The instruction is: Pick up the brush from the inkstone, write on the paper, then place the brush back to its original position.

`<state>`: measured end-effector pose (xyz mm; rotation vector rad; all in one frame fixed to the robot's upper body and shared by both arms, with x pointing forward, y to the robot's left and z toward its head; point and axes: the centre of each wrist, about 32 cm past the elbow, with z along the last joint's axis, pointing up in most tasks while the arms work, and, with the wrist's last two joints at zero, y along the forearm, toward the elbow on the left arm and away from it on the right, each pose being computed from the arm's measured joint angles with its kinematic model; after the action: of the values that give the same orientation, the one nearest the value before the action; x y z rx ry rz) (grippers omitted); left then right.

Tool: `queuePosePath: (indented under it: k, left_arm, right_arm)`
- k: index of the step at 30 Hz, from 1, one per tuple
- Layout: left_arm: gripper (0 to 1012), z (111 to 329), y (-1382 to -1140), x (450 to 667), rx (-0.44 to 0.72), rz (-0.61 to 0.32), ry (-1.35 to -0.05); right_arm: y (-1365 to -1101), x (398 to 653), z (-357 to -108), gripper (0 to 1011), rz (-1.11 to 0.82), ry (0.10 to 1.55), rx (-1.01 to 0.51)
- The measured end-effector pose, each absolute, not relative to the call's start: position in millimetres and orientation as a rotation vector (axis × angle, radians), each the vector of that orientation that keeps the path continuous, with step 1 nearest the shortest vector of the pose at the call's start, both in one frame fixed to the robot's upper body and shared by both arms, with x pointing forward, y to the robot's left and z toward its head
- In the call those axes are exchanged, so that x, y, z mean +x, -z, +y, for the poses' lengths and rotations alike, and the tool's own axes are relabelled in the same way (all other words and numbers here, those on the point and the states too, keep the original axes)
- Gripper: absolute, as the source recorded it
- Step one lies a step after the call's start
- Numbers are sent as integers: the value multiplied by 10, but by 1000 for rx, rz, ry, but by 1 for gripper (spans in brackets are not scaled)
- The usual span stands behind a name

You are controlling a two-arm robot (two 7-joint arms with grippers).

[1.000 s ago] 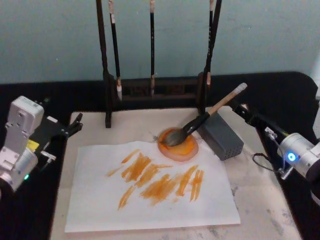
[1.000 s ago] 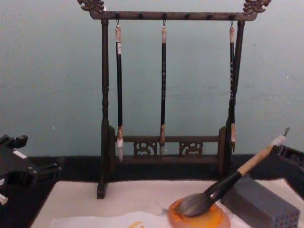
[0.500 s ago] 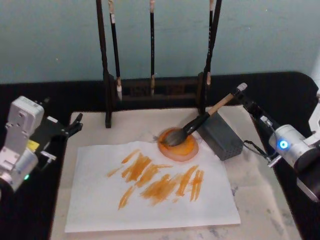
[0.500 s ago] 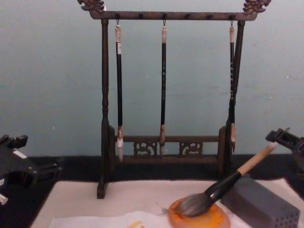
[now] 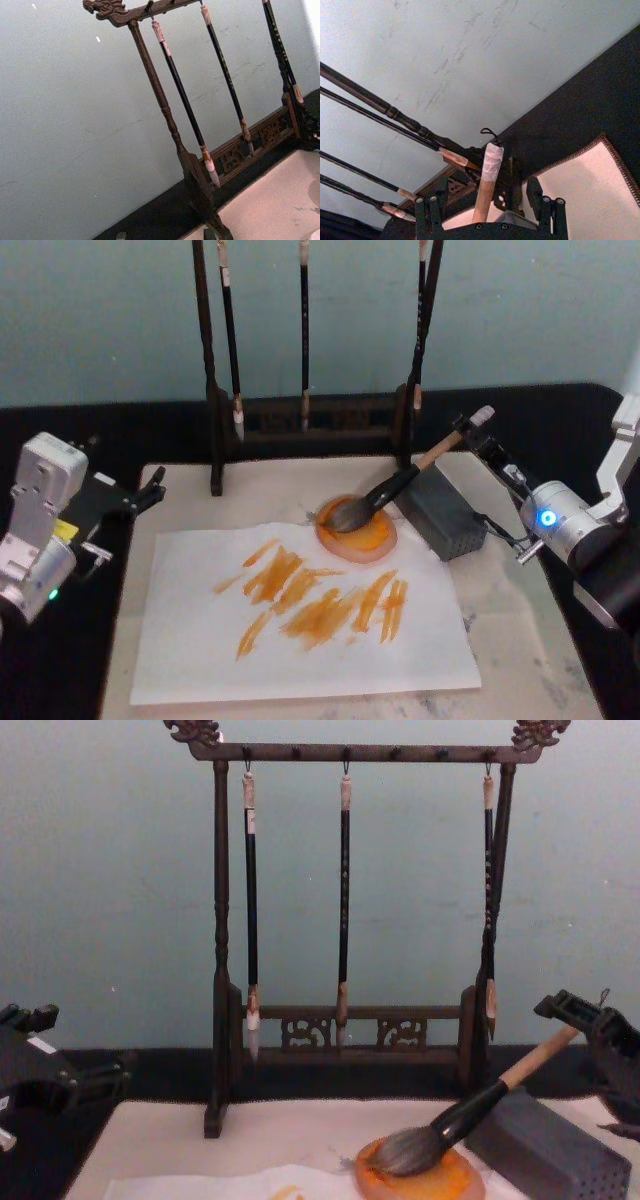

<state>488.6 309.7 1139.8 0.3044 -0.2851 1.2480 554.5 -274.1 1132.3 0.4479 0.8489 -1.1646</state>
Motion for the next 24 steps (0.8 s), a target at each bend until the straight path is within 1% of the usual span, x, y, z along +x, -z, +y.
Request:
queuePosePath:
  k: [10,24]
  left_arm:
    - [1001,3097,-11398,4886,304,-285,-1248]
    - [1001,3097,-11398,4886,304,-285,-1248]
  right_arm:
    - [-11290,5660,-2762,1000,855,1156,428]
    - [-11284,5651,-2772,1000,849,1121,396]
